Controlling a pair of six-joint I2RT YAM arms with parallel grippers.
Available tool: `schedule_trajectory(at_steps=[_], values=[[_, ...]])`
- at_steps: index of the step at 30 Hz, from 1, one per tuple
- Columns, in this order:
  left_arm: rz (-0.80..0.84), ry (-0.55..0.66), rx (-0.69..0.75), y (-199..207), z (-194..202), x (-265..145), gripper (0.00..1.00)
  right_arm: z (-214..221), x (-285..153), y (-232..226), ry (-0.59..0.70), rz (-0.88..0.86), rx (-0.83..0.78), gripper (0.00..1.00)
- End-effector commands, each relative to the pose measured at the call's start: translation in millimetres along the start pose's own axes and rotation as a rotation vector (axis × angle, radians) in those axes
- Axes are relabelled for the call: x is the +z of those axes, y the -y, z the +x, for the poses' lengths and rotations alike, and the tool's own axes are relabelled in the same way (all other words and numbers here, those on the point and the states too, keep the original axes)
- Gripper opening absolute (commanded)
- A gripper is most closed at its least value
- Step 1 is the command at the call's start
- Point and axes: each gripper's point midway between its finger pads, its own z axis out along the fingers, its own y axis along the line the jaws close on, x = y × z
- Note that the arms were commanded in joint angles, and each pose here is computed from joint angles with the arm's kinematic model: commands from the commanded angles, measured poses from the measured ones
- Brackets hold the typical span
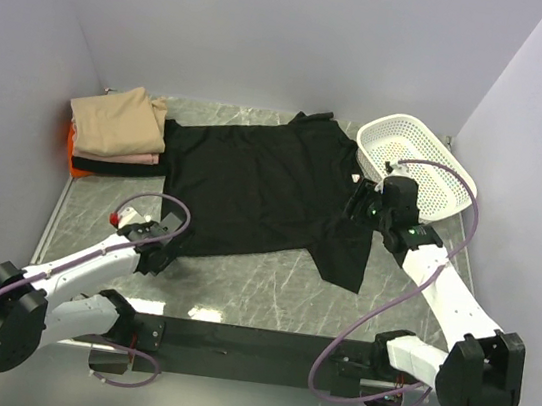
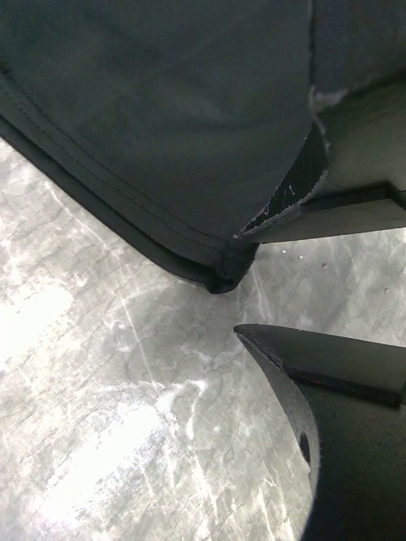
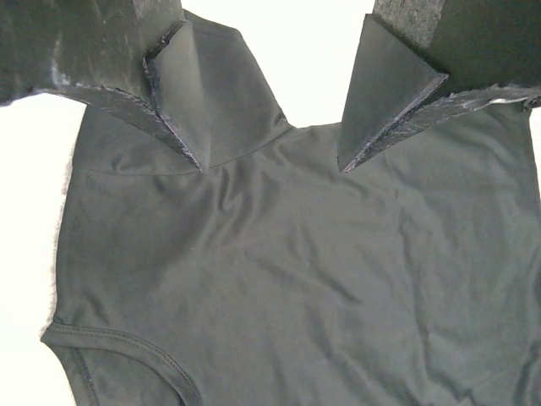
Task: Fold and stack the t-shirts
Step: Flatten the tshirt out
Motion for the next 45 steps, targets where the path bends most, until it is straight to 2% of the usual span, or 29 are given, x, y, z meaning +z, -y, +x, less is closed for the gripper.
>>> schedule_trajectory(at_steps=[1, 6, 10, 22, 27, 32, 34, 37, 40, 45], values=[[-0.007, 0.012, -0.051, 1, -5, 2, 0.49, -12, -6, -9, 0.054, -0.047, -0.012, 0.69], [-0.032, -0.009, -0.056, -7, 1, 10, 0.47, -13, -12, -11, 0.063, -0.057, -0.009, 0.68], [-0.019, -0.006, -0.060, -7, 0, 12, 0.41, -12, -19, -9, 0.072, -0.051, -0.009, 0.69], [0.009, -0.007, -0.067, -3, -2, 17, 0.17, 11, -26, 6, 0.043, -0.012, -0.012, 0.69], [0.047, 0.011, -0.096, 6, -20, 20, 0.01, 36, -19, 23, -0.010, 0.036, -0.001, 0.69], [0.116, 0.034, -0.085, 19, -45, 15, 0.01, 63, -18, 39, -0.069, 0.088, 0.026, 0.68], [0.138, 0.079, -0.097, 20, -62, 10, 0.01, 71, -17, 46, -0.095, 0.121, 0.032, 0.68], [0.158, 0.133, -0.106, 20, -82, 2, 0.01, 84, -14, 68, -0.136, 0.240, 0.046, 0.68], [0.190, 0.148, -0.087, 24, -92, -2, 0.01, 103, -8, 56, -0.222, 0.195, 0.088, 0.64], [0.192, 0.130, -0.040, 24, -88, 5, 0.01, 136, -10, 32, -0.292, 0.171, 0.065, 0.63]])
